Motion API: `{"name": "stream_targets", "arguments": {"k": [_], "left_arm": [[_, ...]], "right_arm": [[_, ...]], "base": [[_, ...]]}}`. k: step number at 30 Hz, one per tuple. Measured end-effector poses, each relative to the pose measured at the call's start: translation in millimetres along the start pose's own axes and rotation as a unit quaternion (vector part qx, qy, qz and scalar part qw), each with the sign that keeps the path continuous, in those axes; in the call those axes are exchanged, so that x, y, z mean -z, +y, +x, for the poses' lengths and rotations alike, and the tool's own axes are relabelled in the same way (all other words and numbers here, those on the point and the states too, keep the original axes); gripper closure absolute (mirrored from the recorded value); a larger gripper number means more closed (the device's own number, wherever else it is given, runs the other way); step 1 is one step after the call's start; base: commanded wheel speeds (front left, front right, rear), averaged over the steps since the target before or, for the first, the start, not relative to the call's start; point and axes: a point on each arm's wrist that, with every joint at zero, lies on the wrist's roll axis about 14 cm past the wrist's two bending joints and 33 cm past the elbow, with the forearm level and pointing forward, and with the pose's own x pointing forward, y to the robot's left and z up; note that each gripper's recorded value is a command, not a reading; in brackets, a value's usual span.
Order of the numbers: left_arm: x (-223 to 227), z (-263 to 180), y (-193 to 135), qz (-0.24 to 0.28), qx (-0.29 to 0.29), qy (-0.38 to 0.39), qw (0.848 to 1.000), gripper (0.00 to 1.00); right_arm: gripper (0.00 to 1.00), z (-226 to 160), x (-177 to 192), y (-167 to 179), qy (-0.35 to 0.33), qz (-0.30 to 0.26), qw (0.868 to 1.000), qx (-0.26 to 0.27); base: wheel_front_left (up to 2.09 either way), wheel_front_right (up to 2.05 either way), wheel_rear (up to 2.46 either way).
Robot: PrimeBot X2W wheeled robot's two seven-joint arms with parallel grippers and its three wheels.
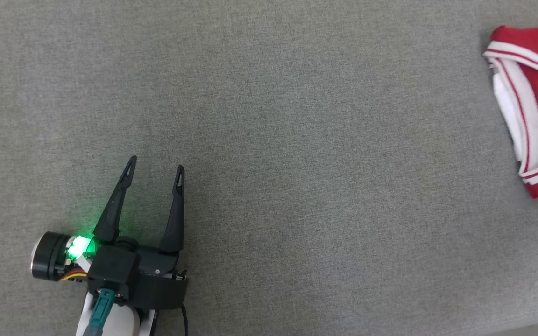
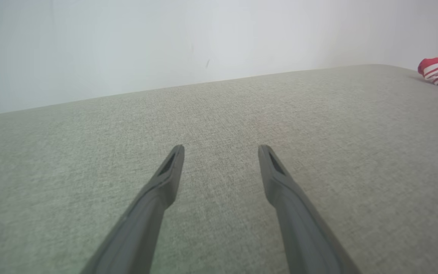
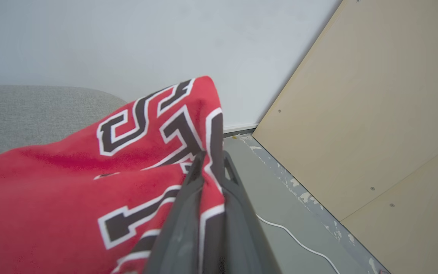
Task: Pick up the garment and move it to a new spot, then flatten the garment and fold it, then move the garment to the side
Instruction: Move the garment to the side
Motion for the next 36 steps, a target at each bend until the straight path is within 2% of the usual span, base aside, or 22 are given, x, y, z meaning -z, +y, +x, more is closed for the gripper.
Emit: {"name": "stream_targets", "arguments": {"k": [1,2,3,11,17,21,28,31,36], "left_arm": [[0,-1,1,0.001,-0.001,0.0,1.0,0.0],[0,-1,2,0.002,-0.003,0.001,1.0,0.0],[-1,-2,3,0.002,-0.005,0.001,1.0,0.0],[-5,-8,11,0.006,-0.022,0.004,1.0,0.0],[-9,-20,20,0.007,-0.046,0.01,0.999,0.0],[-12,-32,22,0.004,-0.057,0.016,0.998,0.0],[-24,-58,27,0.001,-0.084,0.015,0.996,0.0],[-25,-73,31,0.002,-0.097,0.02,0.995,0.0],[-34,-101,42,-0.003,-0.131,0.016,0.991,0.0]], "right_arm": [[0.82,1,-3,-4,-0.003,0.0,1.0,0.003],[0.16,3,-7,-5,-0.008,0.001,1.0,0.005],[0.0,4,-10,-7,-0.009,-0.002,1.0,0.003],[0.0,7,-33,-8,-0.035,-0.001,0.999,-0.007],[0.0,-2,-62,27,-0.08,0.013,0.995,-0.06],[0.0,-25,-53,56,-0.079,0.014,0.991,-0.107],[0.0,-76,-41,98,-0.079,0.052,0.981,-0.167],[0.0,-101,-37,119,-0.075,0.089,0.975,-0.192],[0.0,-147,-30,146,-0.073,0.113,0.961,-0.243]], "base": [[0.0,0.0,0.0],[0.0,0.0,0.0],[0.0,0.0,0.0],[0.0,0.0,0.0],[0.0,0.0,0.0],[0.0,0.0,0.0],[0.0,0.0,0.0],[0.0,0.0,0.0],[0.0,0.0,0.0]]}}
